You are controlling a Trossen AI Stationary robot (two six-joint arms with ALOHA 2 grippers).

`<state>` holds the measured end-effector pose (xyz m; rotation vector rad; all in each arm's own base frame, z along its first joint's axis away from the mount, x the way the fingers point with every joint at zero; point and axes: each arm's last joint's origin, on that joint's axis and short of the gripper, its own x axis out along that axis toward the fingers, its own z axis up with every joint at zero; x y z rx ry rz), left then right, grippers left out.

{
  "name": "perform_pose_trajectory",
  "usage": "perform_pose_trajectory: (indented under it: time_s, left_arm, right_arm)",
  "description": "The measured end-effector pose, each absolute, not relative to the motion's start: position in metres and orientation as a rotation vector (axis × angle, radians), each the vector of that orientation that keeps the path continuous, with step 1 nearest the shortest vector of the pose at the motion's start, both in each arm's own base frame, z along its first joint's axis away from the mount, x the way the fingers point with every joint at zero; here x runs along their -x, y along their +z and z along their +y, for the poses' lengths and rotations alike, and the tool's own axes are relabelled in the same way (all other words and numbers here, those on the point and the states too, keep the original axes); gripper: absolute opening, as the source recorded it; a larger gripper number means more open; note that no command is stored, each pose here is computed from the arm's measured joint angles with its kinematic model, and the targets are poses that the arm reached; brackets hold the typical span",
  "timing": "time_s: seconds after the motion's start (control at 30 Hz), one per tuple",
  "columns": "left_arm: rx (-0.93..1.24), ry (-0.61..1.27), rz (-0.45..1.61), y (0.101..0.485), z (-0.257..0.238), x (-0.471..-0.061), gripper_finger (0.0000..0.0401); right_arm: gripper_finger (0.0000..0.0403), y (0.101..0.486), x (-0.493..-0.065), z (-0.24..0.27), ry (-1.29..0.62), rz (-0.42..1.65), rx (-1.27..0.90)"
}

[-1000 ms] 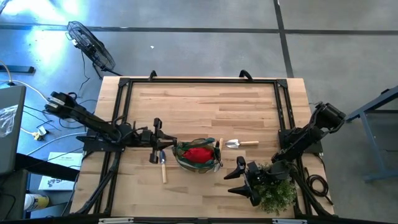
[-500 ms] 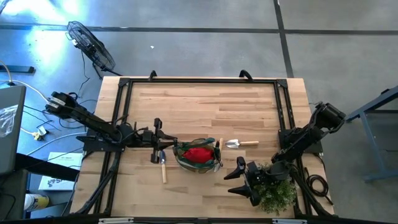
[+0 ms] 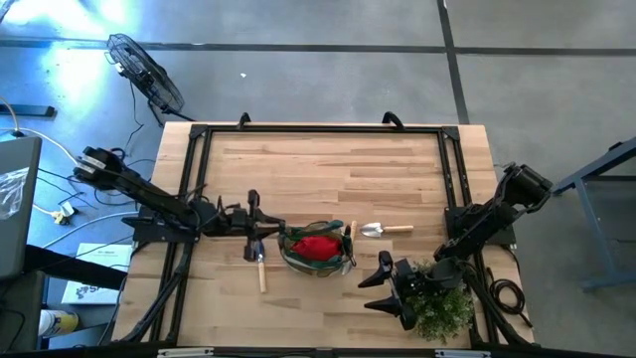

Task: Pick & Place Garden tools in Gardening bag
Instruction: Put the green shear scissors into the green gardening bag

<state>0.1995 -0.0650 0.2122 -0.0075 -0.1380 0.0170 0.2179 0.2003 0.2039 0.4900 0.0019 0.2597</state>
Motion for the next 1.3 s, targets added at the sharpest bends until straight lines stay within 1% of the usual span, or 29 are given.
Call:
perform_pose_trajectory:
  time_s: [0.7,0.83,1.1,1.3]
  left_arm:
    - [-0.001,0.01,-0.049,0.188,-0.07,-0.212,0.0041]
    - [-0.002,0.034,-0.041,0.182,-0.068,-0.207,0.0041]
    - [0.037,0.039,-0.098,0.171,-0.061,-0.19,0.0041]
    - [0.034,0.044,-0.089,0.169,-0.06,-0.189,0.0041]
  right_arm:
    - [0.024,0.204,-0.214,0.204,0.269,0.006,-0.49]
    - [0.024,0.204,-0.214,0.204,0.268,0.006,-0.492]
    - [0.024,0.204,-0.214,0.204,0.268,0.006,-0.491]
    - [0.024,0.204,-0.215,0.204,0.263,0.005,-0.49]
